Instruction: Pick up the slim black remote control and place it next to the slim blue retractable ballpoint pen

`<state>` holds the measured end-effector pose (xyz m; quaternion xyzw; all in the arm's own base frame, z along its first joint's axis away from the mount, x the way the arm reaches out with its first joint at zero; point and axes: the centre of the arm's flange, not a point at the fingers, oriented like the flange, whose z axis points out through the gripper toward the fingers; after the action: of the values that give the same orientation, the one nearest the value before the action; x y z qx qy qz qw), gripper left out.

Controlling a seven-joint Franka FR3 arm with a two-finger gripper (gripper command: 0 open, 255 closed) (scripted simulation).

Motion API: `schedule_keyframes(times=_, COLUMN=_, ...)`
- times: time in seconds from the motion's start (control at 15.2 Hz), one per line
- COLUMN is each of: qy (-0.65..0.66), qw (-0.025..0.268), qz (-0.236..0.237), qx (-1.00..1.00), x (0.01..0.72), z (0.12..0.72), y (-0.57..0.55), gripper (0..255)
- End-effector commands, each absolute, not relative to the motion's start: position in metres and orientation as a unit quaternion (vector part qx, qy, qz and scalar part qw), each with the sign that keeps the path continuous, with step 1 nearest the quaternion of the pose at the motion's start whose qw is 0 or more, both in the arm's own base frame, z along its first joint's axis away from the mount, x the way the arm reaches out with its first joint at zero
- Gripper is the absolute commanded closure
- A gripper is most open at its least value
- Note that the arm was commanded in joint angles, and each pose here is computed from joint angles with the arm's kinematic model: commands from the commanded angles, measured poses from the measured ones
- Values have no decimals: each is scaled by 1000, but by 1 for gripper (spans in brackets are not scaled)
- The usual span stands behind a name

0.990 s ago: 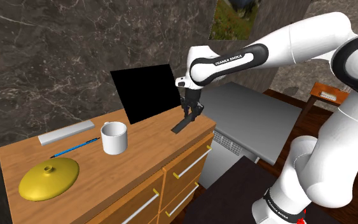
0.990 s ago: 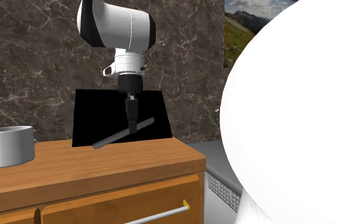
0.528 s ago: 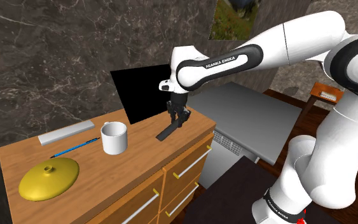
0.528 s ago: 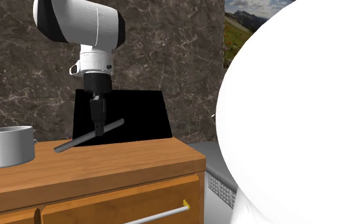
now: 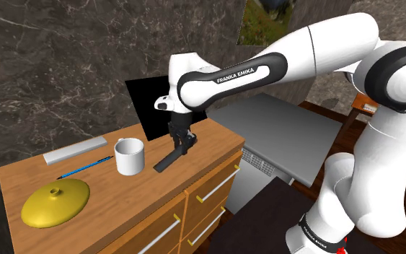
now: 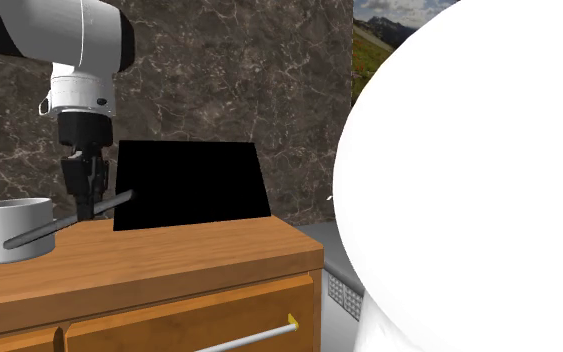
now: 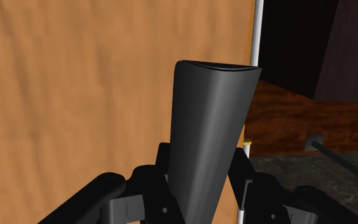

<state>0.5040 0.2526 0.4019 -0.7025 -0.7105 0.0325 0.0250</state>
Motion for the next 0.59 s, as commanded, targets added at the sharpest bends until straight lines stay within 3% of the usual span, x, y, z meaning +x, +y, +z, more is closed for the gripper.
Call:
schedule_keyframes(times=0.0, qy=-710, qw=25, qz=32, qx=-703, x=503, z=404, y=279, gripper=255)
schedule_keyframes(times=0.53, qy=-710, qw=25, qz=32, qx=-703, x=500, z=405, y=385, gripper=255)
